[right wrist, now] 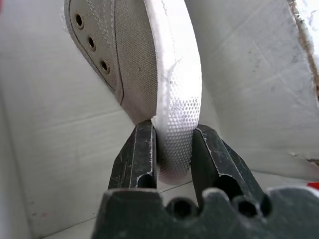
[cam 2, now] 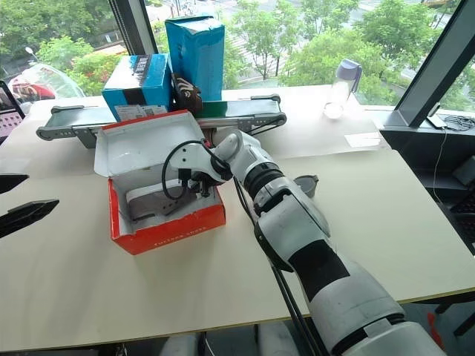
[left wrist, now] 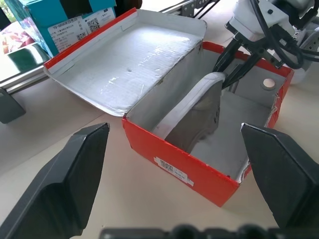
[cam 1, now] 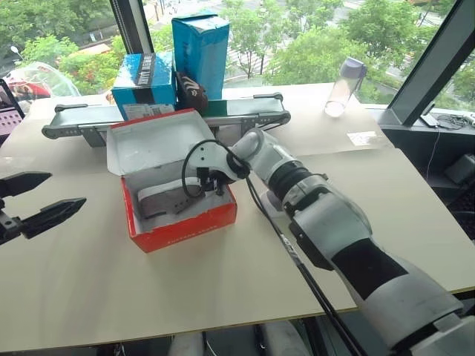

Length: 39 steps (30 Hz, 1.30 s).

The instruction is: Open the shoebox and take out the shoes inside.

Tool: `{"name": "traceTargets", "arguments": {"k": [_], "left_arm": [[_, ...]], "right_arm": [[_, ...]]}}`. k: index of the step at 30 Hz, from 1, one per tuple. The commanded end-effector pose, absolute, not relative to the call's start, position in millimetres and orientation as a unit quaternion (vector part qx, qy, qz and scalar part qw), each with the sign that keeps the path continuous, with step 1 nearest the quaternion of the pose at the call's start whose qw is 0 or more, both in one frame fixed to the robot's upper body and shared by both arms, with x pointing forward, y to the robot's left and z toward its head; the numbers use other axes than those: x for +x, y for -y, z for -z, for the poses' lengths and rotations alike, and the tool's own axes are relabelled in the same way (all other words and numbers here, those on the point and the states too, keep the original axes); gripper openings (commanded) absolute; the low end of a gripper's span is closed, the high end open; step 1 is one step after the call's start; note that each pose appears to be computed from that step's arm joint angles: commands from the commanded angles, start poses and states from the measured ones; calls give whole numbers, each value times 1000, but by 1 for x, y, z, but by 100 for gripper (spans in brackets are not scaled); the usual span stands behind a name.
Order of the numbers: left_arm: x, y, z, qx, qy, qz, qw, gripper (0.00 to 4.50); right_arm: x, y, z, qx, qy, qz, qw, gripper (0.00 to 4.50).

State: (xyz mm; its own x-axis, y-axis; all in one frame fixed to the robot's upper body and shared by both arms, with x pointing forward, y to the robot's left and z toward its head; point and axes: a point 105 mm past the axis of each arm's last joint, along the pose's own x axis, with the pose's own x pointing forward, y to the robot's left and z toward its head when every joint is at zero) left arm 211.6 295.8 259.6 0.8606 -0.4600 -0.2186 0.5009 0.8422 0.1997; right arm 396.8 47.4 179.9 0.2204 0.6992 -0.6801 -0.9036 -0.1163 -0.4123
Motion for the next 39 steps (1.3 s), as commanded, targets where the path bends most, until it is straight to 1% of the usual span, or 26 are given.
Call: {"name": "traceTargets", "arguments": {"k": [1,4,5,9,11,14,16,17,22,24,26,29,32,34,36,39], "left_arm": [[216,-292,-269,149,-64,261,952,450],[221,-286,-266,144,-67,281,946,450],[224,-285,-265,142,-66,286,945,450],[232,-274,-261,130,-66,320,936,450],[234,-270,-259,128,-70,333,932,450],[242,-264,-257,124,-67,351,926,450],[247,-261,-257,123,-64,360,922,450],[250,-259,-257,122,-63,367,920,450],[257,-251,-256,119,-62,387,912,450],[258,-248,-256,118,-61,393,910,450],[258,-245,-255,114,-65,403,906,450],[261,-245,-251,112,-70,407,904,450],[263,-244,-249,110,-72,411,902,450],[266,-241,-248,106,-71,419,899,450],[270,-237,-246,105,-71,427,895,450],[275,-236,-246,105,-70,433,892,450]], "right_arm": [[388,-54,-233,-402,-51,-649,644,105],[379,-45,-269,-331,-29,-689,644,105],[379,-39,-281,-311,-20,-690,654,105],[388,-1,-318,-266,13,-663,700,105],[390,12,-326,-249,19,-654,714,105],[400,56,-343,-221,21,-607,763,105],[407,89,-338,-215,1,-574,790,105],[411,108,-328,-227,-21,-550,804,105],[419,164,-297,-260,-92,-479,833,105],[418,182,-291,-270,-113,-461,838,105],[408,203,-289,-261,-132,-463,837,105],[387,225,-280,-256,-168,-489,816,105],[368,226,-276,-231,-175,-510,810,105],[341,222,-270,-195,-187,-544,795,105],[319,224,-257,-170,-221,-563,778,105],[301,224,-241,-161,-259,-580,755,105]]}}
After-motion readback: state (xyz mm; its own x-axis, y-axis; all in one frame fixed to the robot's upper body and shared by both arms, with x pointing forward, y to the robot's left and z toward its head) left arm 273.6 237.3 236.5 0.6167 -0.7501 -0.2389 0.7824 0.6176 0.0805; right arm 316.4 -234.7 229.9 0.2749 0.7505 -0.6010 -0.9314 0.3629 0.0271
